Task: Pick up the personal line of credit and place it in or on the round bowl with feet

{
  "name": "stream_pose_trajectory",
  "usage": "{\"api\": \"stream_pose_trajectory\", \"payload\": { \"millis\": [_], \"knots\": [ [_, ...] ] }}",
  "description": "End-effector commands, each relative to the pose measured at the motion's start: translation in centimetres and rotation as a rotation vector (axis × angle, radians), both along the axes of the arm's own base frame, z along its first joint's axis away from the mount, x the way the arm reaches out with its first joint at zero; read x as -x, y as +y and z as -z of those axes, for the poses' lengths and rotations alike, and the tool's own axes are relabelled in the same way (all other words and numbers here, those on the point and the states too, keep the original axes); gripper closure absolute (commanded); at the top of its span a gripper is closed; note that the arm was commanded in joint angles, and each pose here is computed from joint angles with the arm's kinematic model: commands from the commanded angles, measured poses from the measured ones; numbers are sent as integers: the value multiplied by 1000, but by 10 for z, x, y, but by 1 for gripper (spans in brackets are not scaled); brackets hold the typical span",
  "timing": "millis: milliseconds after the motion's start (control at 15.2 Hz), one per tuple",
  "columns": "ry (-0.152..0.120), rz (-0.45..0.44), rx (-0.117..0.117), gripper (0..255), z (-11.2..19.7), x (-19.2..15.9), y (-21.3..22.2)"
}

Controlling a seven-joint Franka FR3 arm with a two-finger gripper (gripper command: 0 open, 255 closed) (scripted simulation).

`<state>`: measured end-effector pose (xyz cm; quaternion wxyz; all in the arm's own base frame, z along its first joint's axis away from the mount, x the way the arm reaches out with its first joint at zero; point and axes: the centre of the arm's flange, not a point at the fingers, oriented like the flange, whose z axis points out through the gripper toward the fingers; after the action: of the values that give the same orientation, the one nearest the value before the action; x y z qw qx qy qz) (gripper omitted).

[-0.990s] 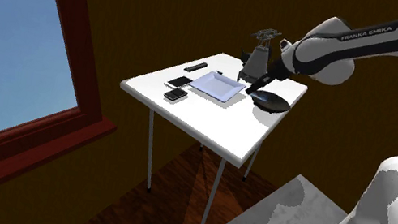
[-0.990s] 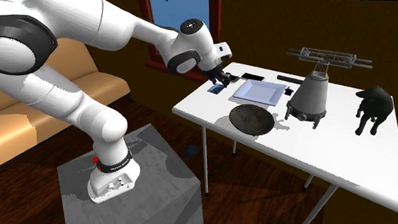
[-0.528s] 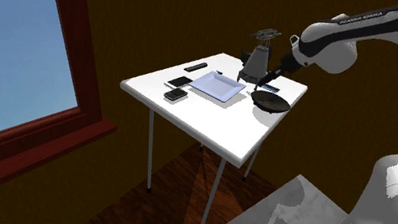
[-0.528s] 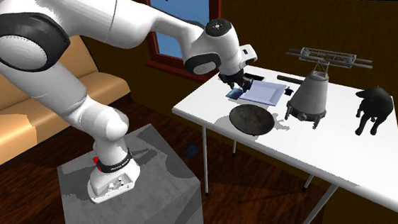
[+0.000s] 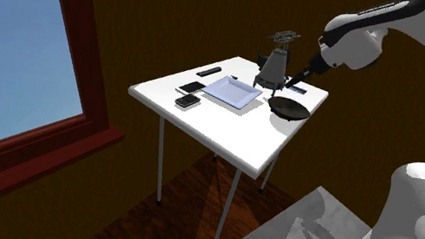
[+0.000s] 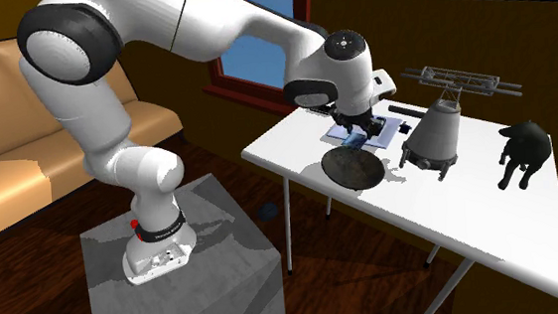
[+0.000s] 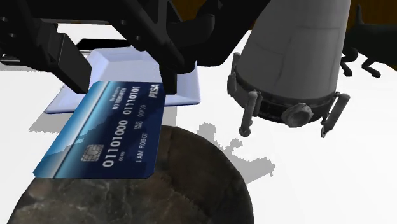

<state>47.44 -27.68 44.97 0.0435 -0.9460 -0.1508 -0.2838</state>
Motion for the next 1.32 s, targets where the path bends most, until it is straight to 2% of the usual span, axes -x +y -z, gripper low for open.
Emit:
{"api": "stream_pose_trajectory", "payload": {
  "millis": [0,858,1254],
  "knots": [
    [-2,-1,0,255,9,-1,-1],
    [-2,-1,0,255,81,-1,-1],
    [-2,-1,0,255,81,-1,-1]
  ]
}}
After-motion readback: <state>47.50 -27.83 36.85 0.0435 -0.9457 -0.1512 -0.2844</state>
